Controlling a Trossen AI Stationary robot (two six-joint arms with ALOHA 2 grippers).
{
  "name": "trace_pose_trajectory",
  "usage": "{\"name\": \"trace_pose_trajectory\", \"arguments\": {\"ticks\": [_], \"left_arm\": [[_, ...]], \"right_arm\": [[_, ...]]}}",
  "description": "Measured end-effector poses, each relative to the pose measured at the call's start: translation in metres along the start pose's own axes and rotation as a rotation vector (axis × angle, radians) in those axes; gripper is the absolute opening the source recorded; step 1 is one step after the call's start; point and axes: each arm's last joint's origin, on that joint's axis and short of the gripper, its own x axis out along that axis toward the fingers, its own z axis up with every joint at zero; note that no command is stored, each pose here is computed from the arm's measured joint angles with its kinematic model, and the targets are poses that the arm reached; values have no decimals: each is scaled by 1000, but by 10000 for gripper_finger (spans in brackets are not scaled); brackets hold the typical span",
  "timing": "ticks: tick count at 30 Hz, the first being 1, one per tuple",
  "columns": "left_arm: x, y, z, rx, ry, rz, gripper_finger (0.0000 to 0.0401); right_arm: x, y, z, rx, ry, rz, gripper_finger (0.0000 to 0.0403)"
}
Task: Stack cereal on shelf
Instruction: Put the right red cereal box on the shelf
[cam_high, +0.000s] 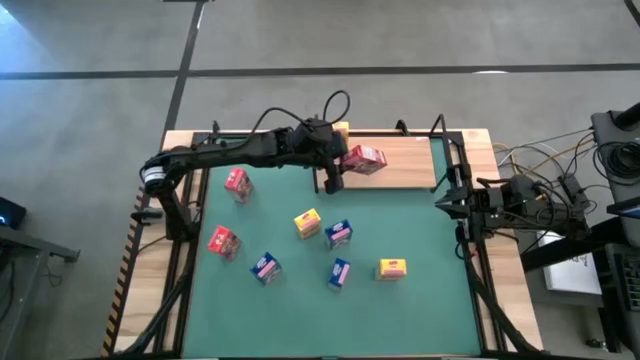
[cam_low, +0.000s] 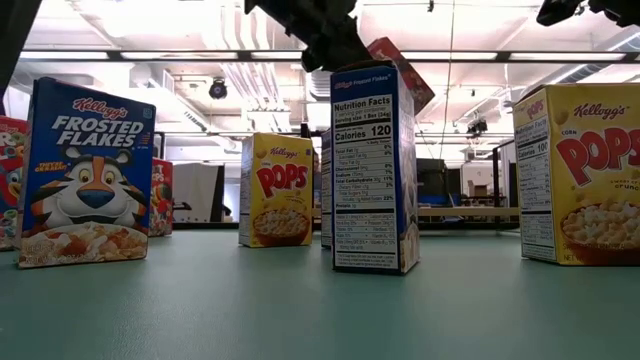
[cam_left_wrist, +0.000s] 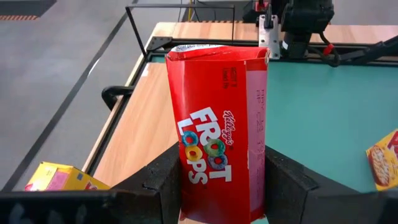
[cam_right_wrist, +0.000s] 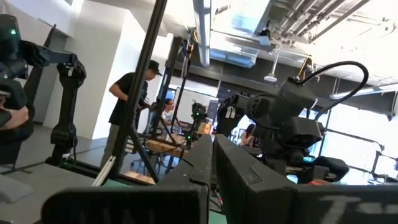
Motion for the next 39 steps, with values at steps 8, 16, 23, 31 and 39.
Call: {"name": "trace_pose_trajectory", "arguments": {"ticks": [8,16,23,31,39], "left_arm": [[-1,2,4,-2,-35,6,155],[-8,6,30,28,-22,7,155],[8,11,44,118,132,-12,155],[46,14,35,196,298,-47,155],[68,18,11,150,330,-37,155]], "right_arm": [[0,0,0,0,0,-2,11],[0,0,0,0,0,-2,11],[0,0,0,7,0,-2,11],[0,0,0,10,-1,-2,11],[0,0,0,2,1,-2,11]]}}
